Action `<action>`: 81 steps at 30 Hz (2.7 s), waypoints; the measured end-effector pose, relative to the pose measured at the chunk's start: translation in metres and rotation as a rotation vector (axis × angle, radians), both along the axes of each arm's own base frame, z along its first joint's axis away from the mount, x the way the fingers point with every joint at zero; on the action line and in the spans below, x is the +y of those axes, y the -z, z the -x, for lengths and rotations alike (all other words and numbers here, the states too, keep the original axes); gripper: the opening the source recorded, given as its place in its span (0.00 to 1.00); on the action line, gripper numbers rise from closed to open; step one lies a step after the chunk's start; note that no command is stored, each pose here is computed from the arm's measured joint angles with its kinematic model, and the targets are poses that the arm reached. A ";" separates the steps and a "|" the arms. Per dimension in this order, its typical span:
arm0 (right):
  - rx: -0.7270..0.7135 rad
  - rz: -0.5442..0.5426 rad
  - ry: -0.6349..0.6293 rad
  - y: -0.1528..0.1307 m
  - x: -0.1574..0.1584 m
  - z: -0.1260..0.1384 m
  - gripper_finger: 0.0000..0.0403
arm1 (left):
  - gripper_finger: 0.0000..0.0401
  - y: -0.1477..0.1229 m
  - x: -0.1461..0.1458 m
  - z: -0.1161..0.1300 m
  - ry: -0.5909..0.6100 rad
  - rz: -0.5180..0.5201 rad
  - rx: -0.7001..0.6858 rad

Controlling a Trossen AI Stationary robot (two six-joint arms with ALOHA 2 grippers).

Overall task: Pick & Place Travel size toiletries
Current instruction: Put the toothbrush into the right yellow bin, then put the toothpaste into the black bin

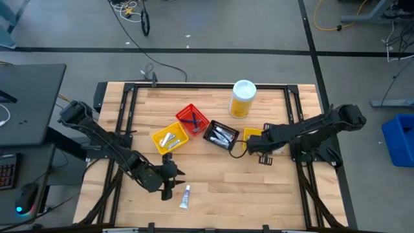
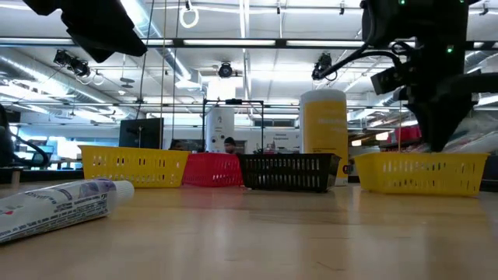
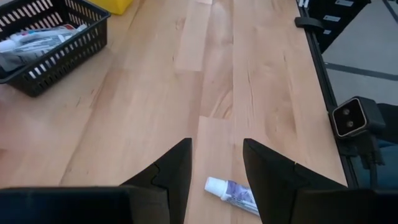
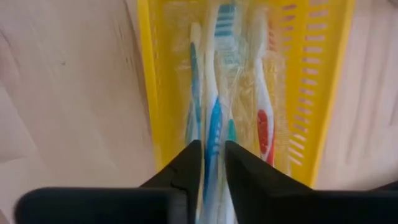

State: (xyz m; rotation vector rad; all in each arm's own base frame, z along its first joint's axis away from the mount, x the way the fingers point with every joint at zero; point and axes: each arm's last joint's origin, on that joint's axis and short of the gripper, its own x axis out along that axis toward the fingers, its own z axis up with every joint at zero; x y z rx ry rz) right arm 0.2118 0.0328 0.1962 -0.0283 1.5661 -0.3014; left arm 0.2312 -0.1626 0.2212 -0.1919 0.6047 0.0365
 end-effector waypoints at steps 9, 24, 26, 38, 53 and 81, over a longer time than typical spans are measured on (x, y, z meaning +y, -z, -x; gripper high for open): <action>-0.043 -0.009 0.003 -0.016 -0.001 -0.009 0.47 | 0.38 0.000 0.002 -0.002 -0.008 0.003 0.002; -0.665 -0.105 -0.233 -0.065 0.036 -0.069 0.66 | 0.38 0.000 0.003 -0.002 -0.054 0.097 0.014; -0.747 -0.111 -0.318 -0.066 0.046 -0.076 0.65 | 0.39 0.000 0.002 -0.002 -0.048 0.115 0.022; -0.850 -0.135 -0.522 -0.042 0.079 -0.104 0.61 | 0.49 0.017 -0.010 -0.008 -0.071 0.315 0.101; -0.849 -0.137 -0.497 -0.040 0.079 -0.105 0.61 | 0.49 0.061 -0.041 -0.045 -0.142 0.241 0.282; -0.851 -0.150 -0.474 -0.040 0.079 -0.105 0.60 | 0.49 0.088 -0.047 -0.054 -0.178 0.131 0.480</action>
